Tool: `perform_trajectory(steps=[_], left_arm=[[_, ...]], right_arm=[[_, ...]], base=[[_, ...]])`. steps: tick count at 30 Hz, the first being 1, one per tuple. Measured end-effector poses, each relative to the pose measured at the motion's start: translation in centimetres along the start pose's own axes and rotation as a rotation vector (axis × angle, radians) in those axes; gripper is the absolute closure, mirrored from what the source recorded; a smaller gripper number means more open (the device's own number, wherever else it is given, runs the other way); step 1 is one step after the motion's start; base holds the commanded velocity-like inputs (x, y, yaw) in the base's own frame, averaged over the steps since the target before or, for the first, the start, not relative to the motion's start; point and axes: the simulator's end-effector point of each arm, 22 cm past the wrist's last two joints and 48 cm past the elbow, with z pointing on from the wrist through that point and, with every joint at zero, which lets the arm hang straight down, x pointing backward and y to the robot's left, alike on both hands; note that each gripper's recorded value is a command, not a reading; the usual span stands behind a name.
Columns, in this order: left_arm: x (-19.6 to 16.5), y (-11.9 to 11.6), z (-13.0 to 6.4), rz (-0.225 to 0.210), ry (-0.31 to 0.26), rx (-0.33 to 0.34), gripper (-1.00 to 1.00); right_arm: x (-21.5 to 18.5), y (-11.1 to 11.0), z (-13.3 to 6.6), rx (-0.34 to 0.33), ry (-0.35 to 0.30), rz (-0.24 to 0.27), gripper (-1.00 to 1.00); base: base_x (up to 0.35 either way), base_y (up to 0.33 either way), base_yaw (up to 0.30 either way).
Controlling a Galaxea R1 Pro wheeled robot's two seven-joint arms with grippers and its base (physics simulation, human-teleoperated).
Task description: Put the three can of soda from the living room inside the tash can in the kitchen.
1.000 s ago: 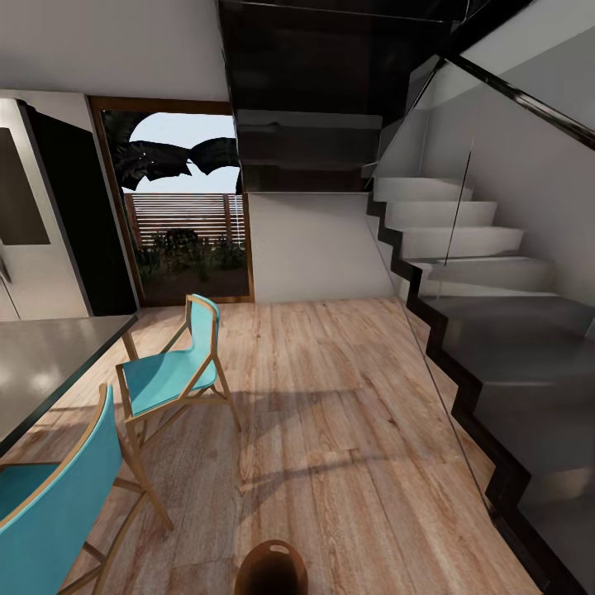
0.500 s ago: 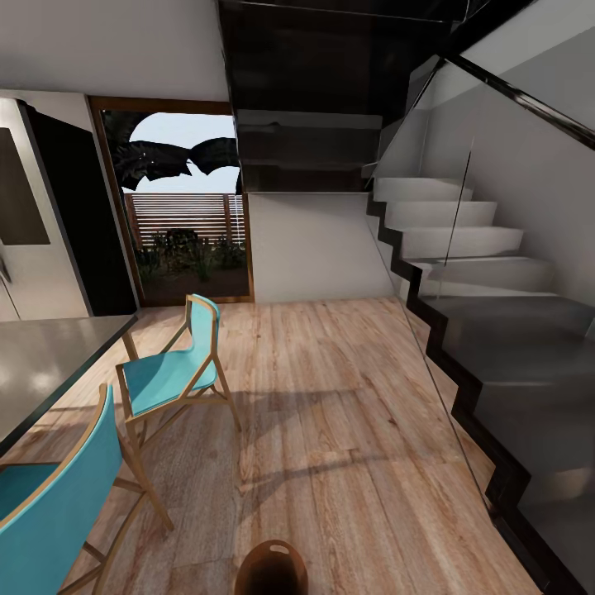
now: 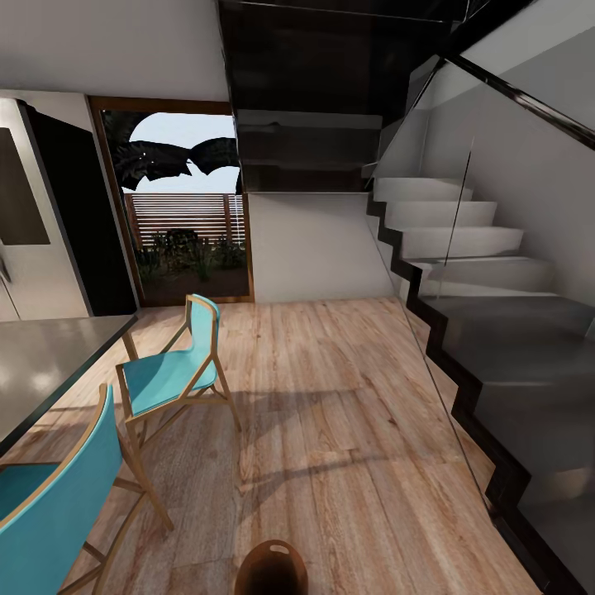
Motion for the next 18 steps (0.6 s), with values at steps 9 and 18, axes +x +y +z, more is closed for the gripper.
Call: perform_trajectory(steps=[9,18], left_arm=[[0.00,-0.18,0.00,0.000,0.000,0.002,-1.00],[0.00,-0.18,0.00,0.000,0.000,0.003,-1.00]], right_arm=[[-0.02,0.00,0.00,0.000,-0.001,0.000,-1.00],[-0.02,-0.02,0.00,0.001,-0.001,0.000,-1.00]], base=[[0.000,0.000,0.000],[0.000,0.000,0.000]])
